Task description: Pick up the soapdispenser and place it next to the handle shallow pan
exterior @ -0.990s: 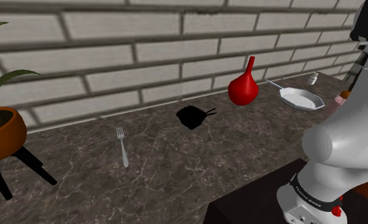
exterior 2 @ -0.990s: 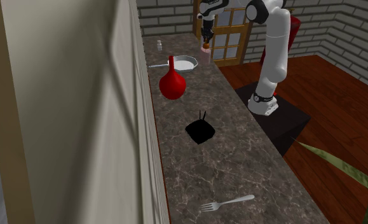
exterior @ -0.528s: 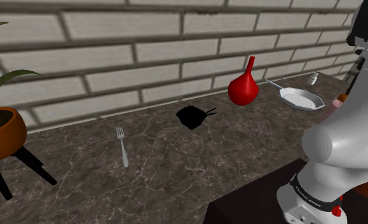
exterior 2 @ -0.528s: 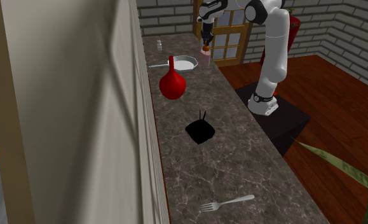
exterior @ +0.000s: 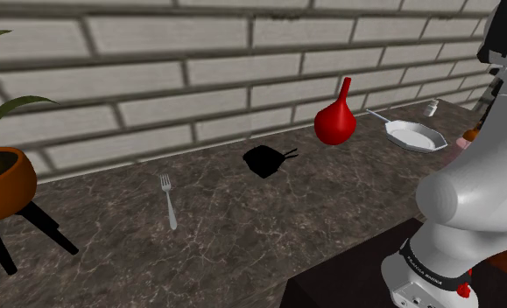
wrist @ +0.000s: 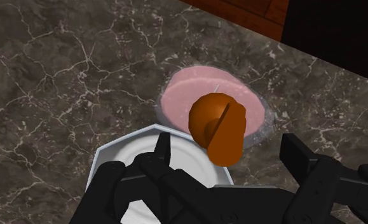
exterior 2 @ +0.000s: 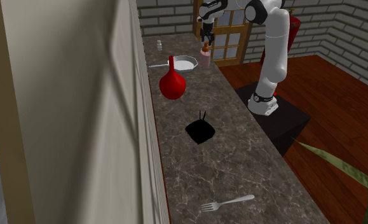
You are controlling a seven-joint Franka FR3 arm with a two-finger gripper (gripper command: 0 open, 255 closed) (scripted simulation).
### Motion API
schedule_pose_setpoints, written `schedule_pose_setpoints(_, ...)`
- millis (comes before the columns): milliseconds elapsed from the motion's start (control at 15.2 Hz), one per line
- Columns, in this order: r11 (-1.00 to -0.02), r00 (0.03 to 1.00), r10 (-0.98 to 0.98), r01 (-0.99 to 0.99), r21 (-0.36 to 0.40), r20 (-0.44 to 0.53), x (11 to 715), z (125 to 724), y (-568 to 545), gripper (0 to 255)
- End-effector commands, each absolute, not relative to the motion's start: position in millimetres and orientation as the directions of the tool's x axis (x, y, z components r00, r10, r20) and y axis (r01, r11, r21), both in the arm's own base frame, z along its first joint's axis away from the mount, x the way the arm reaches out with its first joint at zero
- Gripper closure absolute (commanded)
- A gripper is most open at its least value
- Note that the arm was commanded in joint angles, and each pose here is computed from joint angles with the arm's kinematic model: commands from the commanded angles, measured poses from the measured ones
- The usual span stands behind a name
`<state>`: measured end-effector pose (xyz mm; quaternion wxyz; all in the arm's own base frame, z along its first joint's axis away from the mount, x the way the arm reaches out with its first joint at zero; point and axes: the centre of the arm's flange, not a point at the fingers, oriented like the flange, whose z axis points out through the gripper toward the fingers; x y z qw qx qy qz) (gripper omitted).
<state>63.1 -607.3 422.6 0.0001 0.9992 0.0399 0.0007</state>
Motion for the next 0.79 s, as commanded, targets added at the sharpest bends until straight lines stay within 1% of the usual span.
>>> schedule_pose_setpoints(0,-0.997,0.997,0.080,0.080,0.000,0.001,63.1,422.6,-607.3,0)
schedule_pose_setpoints(264,-0.997,0.997,0.080,0.080,0.000,0.001,63.0,472.6,-607.3,0)
schedule_pose_setpoints(726,-0.997,0.997,0.080,0.080,0.000,0.001,63.0,472.6,-607.3,0)
